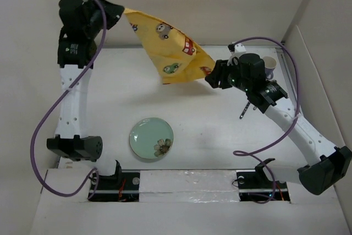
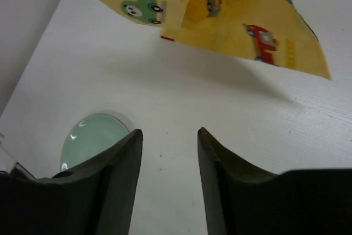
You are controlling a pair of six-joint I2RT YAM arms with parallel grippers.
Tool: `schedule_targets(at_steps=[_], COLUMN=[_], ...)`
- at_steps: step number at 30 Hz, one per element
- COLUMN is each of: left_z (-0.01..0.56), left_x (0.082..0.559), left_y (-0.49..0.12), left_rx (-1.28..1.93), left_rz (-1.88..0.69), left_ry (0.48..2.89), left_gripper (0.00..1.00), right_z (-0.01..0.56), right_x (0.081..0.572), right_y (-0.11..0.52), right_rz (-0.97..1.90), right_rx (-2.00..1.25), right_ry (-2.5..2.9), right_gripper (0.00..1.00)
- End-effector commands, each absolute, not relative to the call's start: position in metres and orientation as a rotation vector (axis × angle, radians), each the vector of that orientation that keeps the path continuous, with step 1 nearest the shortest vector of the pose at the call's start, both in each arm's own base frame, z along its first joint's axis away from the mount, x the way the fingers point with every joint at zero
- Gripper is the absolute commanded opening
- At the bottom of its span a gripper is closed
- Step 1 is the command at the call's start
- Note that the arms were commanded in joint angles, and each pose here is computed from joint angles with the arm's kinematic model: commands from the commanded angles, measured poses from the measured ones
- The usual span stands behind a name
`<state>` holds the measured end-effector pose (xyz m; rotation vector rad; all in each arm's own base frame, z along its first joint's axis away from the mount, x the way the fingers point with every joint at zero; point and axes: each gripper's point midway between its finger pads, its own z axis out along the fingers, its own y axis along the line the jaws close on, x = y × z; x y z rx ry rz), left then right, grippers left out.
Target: Set the dinner table for one person
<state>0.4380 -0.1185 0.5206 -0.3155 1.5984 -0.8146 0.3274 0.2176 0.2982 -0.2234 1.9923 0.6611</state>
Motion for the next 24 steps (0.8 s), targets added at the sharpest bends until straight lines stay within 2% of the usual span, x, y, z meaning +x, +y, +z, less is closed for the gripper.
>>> schedule_targets(at_steps=[1, 3, 9, 11, 12, 13, 14, 15, 17, 19, 20, 21, 24], left_z=[0.516, 0.492, 0.397, 0.371, 0.346, 0.346, 0.338, 0.335, 0.329, 0.326, 0.322, 0.320, 0.316], left_x=[0.435, 0.443, 0.466, 0.471, 0.472, 0.472, 0.472, 0.471, 0.468, 0.465, 0.460, 0.459, 0.452], left_y=[-0.088, -0.088, -0.078, -0.074, -0.070, -0.070, -0.069, -0.068, -0.066, -0.063, -0.062, -0.059, -0.056], left_rx=[-0.331, -0.345, -0.367, -0.392, -0.419, -0.420, -0.425, -0.427, -0.423, -0.426, -0.429, -0.428, -0.422], left_rz=[-0.883, -0.869, -0.849, -0.836, -0.837, -0.837, -0.836, -0.826, -0.797, -0.775, -0.761, -0.735, -0.705], left_ry=[1.556, 1.608, 1.778, 1.818, 1.848, 1.848, 1.854, 1.860, 1.882, 1.885, 1.891, 1.892, 1.898], left_gripper=[0.00, 0.00, 0.00, 0.00, 0.00, 0.00, 0.00, 0.00, 0.00, 0.00, 0.00, 0.00, 0.00], right_z=[0.308, 0.294, 0.227, 0.205, 0.176, 0.168, 0.157, 0.143, 0.116, 0.100, 0.084, 0.076, 0.057], right_x=[0.340, 0.346, 0.367, 0.370, 0.367, 0.368, 0.367, 0.364, 0.364, 0.365, 0.364, 0.364, 0.366], right_y=[0.199, 0.190, 0.176, 0.181, 0.180, 0.180, 0.180, 0.176, 0.171, 0.165, 0.163, 0.158, 0.155], right_rz=[0.591, 0.546, 0.474, 0.479, 0.459, 0.452, 0.444, 0.418, 0.363, 0.303, 0.265, 0.222, 0.192], right_rx=[-0.150, -0.118, 0.004, -0.005, 0.000, 0.000, 0.008, 0.024, 0.054, 0.073, 0.083, 0.096, 0.132], right_ry=[1.949, 1.977, 2.113, 2.153, 2.217, 2.237, 2.269, 2.305, 2.373, 2.416, 2.461, 2.484, 2.543], right_gripper=[0.58, 0.67, 0.68, 0.63, 0.34, 0.33, 0.24, 0.08, 0.03, 0.09, 0.19, 0.39, 0.47])
